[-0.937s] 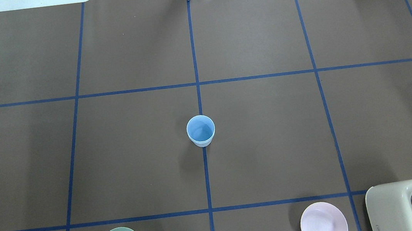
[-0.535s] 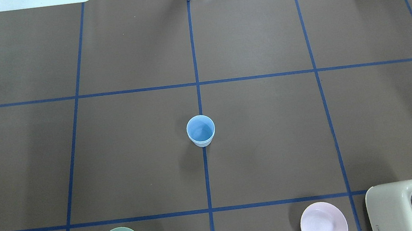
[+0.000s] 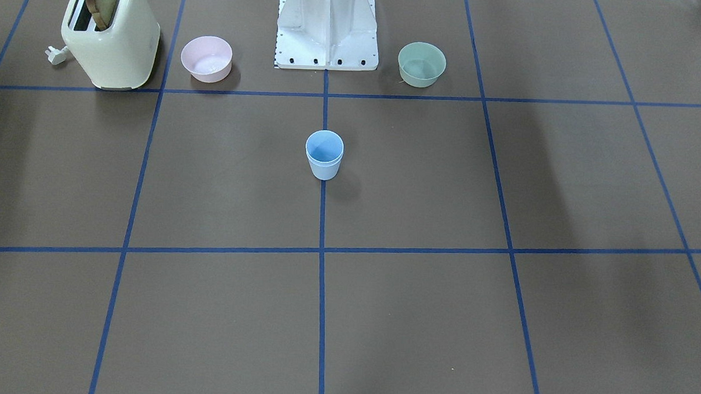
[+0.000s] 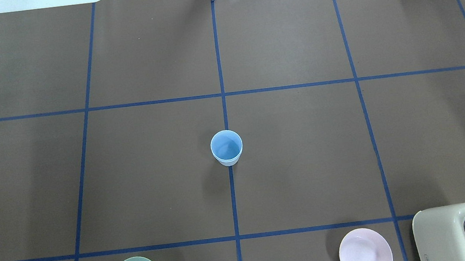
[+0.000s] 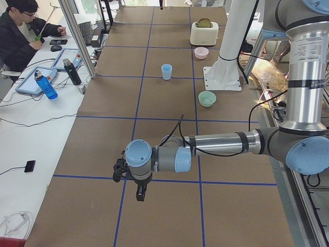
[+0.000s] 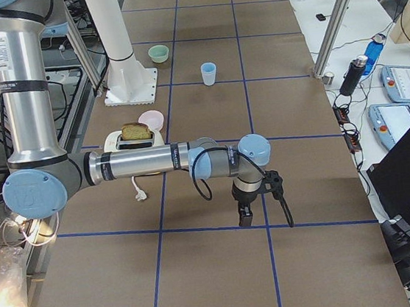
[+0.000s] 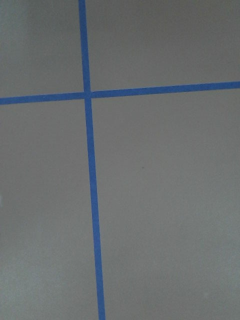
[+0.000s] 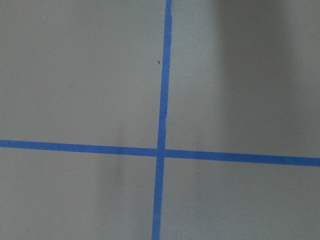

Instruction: Stack blue cups with both arms

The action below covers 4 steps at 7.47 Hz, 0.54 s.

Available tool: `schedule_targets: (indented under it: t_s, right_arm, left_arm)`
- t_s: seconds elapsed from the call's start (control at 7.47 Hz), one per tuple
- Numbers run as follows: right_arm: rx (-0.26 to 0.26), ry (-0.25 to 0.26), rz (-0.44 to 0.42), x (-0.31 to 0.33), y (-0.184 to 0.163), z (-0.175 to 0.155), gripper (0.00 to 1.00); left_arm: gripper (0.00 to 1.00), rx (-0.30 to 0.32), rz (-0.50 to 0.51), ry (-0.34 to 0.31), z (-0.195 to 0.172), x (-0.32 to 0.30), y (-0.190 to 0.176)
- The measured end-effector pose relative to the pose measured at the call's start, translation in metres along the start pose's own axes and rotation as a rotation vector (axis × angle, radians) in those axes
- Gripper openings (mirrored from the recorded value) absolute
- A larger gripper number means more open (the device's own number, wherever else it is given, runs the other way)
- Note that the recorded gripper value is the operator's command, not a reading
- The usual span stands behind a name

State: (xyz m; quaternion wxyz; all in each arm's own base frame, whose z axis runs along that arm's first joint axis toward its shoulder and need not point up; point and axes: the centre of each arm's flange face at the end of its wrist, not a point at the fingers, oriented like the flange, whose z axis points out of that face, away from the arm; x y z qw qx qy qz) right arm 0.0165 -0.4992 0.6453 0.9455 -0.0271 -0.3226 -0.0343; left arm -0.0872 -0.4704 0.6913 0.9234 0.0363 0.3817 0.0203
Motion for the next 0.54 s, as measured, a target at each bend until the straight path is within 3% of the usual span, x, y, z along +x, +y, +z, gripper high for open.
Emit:
schedule_targets:
  t_s: [0.54]
  right_arm:
    - [0.0, -0.004, 0.0, -0.0005, 0.0012, -0.0001, 1.0]
  left_arm:
    - [0.99, -0.001, -0.003, 0.0, 0.0003, -0.001, 0.0019]
